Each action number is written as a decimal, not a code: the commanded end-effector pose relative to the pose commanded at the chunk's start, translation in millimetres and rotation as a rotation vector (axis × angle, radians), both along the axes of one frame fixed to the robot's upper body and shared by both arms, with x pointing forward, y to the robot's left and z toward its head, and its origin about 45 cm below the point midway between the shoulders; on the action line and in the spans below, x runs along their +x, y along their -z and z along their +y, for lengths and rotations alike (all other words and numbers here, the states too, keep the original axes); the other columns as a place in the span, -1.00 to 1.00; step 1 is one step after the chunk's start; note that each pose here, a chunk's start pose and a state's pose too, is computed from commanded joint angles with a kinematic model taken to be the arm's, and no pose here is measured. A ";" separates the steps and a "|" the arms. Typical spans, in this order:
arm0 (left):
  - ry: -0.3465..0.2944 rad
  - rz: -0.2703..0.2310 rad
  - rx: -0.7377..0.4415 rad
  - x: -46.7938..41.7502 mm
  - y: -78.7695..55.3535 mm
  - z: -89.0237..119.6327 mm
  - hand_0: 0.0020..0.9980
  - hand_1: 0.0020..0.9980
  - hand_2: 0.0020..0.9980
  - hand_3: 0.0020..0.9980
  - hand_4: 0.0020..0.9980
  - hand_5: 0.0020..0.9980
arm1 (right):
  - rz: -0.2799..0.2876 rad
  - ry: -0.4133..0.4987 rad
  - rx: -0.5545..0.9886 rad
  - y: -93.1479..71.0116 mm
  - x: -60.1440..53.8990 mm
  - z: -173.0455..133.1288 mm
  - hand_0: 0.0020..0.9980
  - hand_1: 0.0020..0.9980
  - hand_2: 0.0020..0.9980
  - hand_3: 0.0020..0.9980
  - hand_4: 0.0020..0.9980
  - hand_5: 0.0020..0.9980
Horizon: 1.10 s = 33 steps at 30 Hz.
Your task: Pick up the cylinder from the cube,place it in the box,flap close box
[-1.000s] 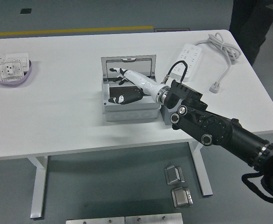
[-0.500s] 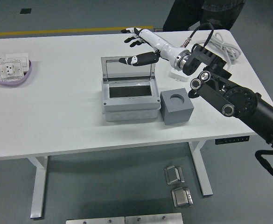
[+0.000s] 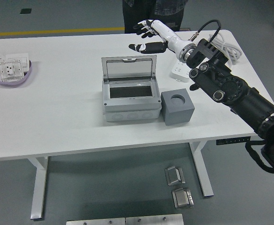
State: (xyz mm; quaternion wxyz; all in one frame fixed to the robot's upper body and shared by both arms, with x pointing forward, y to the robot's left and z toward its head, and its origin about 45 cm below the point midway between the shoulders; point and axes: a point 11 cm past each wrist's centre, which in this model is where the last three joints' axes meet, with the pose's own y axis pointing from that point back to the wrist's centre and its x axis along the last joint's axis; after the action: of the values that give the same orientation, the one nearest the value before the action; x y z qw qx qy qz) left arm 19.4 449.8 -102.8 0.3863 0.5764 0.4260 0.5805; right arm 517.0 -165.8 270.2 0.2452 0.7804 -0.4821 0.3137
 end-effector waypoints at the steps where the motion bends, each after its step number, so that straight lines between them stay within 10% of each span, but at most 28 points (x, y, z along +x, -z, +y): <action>1: 0.002 -0.001 0.000 0.4 0.0 -0.1 0.39 0.35 0.39 0.62 0.56 -0.07 | 0.006 0.000 -0.004 3.6 -0.7 1.0 0.58 0.38 0.43 0.57 0.70 -0.20; 33: -0.005 0.005 -0.015 -13.1 3.8 -7.0 0.39 0.35 0.38 0.62 0.54 -0.11 | 0.030 -0.209 -0.149 44.1 -59.1 27.2 0.58 0.37 0.42 0.56 0.66 -0.15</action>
State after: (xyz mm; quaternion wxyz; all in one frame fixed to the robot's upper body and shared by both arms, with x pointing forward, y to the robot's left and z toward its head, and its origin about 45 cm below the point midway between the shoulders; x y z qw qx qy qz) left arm 6.3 442.8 -106.6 0.3879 0.5739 0.4329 0.5768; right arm 457.9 -138.6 226.1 0.2756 0.8107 -0.3698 0.3606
